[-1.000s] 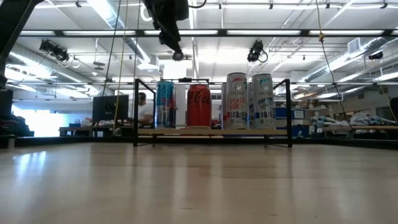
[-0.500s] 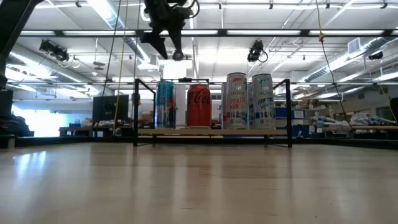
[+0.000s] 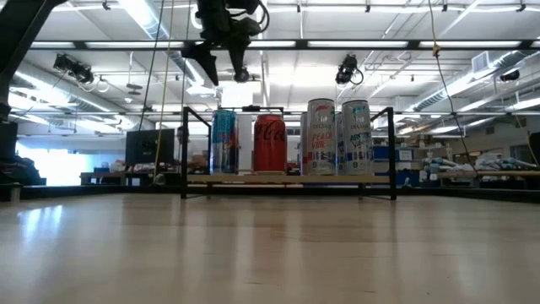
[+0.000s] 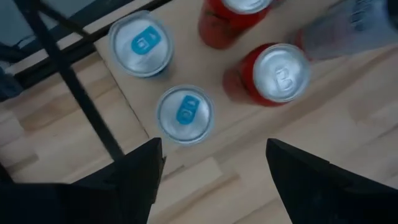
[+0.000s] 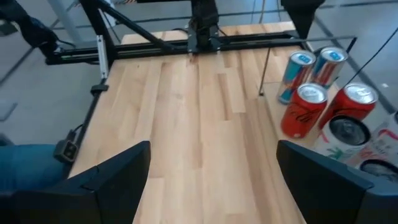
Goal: Place canned beverage on shelf
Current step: Put the blue soda can on the shelf aligned with the other blue soda can
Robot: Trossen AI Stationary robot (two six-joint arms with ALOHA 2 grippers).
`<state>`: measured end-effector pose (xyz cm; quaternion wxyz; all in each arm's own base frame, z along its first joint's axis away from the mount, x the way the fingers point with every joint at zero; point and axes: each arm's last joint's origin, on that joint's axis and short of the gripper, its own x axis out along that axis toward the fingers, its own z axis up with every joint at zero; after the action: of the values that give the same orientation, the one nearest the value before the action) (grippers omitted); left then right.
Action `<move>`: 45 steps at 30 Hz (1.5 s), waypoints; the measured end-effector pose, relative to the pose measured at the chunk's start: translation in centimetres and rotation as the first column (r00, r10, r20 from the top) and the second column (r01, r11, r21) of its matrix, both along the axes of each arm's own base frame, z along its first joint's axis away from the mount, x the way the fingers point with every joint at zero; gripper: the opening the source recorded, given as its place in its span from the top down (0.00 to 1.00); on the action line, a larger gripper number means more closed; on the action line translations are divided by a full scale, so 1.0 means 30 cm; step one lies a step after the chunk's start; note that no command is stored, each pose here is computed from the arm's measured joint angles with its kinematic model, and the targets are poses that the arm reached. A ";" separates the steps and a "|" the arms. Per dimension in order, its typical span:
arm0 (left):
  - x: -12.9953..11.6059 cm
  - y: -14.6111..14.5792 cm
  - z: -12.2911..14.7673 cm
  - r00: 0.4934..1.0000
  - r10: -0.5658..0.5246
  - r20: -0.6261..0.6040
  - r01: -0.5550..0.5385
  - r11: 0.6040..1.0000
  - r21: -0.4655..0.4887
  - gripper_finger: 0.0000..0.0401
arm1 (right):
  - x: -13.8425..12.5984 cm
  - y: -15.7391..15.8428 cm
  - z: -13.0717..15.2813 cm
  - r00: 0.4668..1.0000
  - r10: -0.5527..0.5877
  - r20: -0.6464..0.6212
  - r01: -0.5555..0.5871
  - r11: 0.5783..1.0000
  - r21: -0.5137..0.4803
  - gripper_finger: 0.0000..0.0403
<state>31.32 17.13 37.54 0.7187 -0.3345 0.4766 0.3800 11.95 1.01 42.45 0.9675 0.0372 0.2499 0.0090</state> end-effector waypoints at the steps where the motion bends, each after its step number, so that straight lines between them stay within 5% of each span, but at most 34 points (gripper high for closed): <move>1: 0.012 -0.004 -0.004 1.000 -0.009 0.006 0.009 1.000 0.004 0.28 | -0.001 0.001 0.000 1.000 0.002 -0.002 -0.002 1.000 0.009 0.11; 10: 0.060 0.015 -0.089 0.996 -0.035 -0.088 0.032 0.999 -0.038 0.28 | 0.009 0.003 -0.002 1.000 0.009 -0.007 -0.008 0.999 0.033 0.11; 25: 0.025 0.051 -0.089 0.993 0.018 -0.117 -0.024 0.998 -0.050 0.28 | 0.040 0.007 -0.015 0.999 0.018 -0.044 -0.017 0.999 0.035 0.11; 33: 0.024 0.032 -0.143 0.981 -0.071 -0.182 0.054 0.994 -0.096 0.28 | 0.049 0.010 -0.039 0.997 0.035 -0.073 -0.032 0.999 0.044 0.11; 39: 0.070 0.030 -0.181 0.984 -0.137 -0.118 0.132 0.990 -0.046 0.28 | 0.060 0.011 -0.061 0.995 0.035 -0.090 -0.031 0.999 0.043 0.11; 45: 0.052 0.031 -0.165 0.985 -0.109 -0.137 0.102 0.993 -0.063 0.28 | 0.066 0.012 -0.067 0.996 0.039 -0.086 -0.035 0.998 0.045 0.11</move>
<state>32.88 18.06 32.60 0.6931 -0.3011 0.5532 0.3505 13.92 1.37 40.43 0.9544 0.0541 0.2919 0.0308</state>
